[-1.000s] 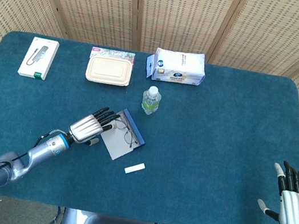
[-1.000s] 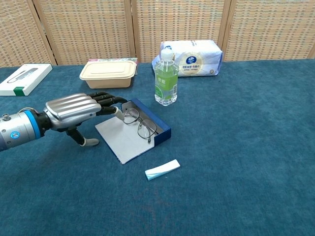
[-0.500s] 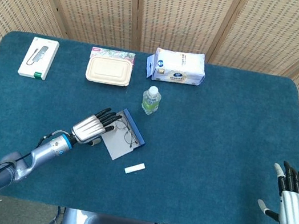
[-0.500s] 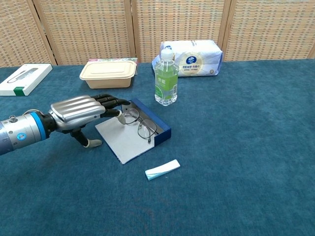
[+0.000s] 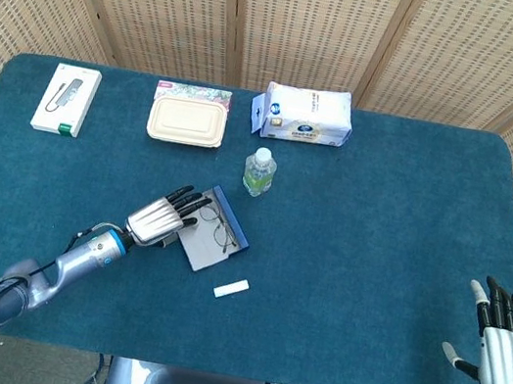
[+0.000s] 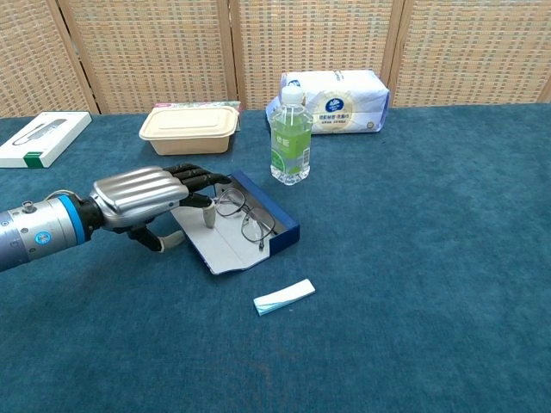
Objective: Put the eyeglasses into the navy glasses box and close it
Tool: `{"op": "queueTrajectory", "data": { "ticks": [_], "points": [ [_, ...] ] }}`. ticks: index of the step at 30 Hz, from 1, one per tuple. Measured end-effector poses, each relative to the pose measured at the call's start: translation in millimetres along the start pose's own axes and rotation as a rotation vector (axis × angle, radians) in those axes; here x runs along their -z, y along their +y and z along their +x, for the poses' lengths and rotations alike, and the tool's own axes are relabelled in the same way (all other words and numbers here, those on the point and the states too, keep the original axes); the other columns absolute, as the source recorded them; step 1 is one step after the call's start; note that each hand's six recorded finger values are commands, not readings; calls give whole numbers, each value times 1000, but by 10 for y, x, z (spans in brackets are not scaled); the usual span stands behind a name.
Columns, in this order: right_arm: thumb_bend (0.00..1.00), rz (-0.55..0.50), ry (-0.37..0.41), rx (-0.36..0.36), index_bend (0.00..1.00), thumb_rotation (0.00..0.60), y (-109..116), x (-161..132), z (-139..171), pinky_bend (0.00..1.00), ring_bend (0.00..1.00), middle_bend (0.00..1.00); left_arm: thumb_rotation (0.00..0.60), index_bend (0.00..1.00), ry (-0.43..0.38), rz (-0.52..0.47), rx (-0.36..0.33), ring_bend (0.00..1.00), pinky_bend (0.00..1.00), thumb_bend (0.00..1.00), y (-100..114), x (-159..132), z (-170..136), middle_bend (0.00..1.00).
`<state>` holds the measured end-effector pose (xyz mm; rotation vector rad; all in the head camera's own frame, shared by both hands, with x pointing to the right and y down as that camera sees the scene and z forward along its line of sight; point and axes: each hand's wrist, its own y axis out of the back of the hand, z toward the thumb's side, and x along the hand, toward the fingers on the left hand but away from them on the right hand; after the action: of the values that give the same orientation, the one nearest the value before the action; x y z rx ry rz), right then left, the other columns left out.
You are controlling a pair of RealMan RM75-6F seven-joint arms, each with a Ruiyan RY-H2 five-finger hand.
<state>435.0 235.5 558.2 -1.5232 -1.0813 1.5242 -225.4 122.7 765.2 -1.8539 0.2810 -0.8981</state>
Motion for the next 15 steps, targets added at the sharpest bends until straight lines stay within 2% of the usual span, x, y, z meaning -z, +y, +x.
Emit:
{"op": "queueTrajectory", "data": {
  "ticks": [10,15],
  "points": [
    [208,1,0,1,10,600,0,-1,2,0,0,0,600,378,-2,4,-23,0,0,520,111,-35,157,0],
    [208,-2,-1,1,9,600,1,1,1,0,0,0,600,423,-9,6,-22,0,0,527,124,-92,226,0]
  ]
}}
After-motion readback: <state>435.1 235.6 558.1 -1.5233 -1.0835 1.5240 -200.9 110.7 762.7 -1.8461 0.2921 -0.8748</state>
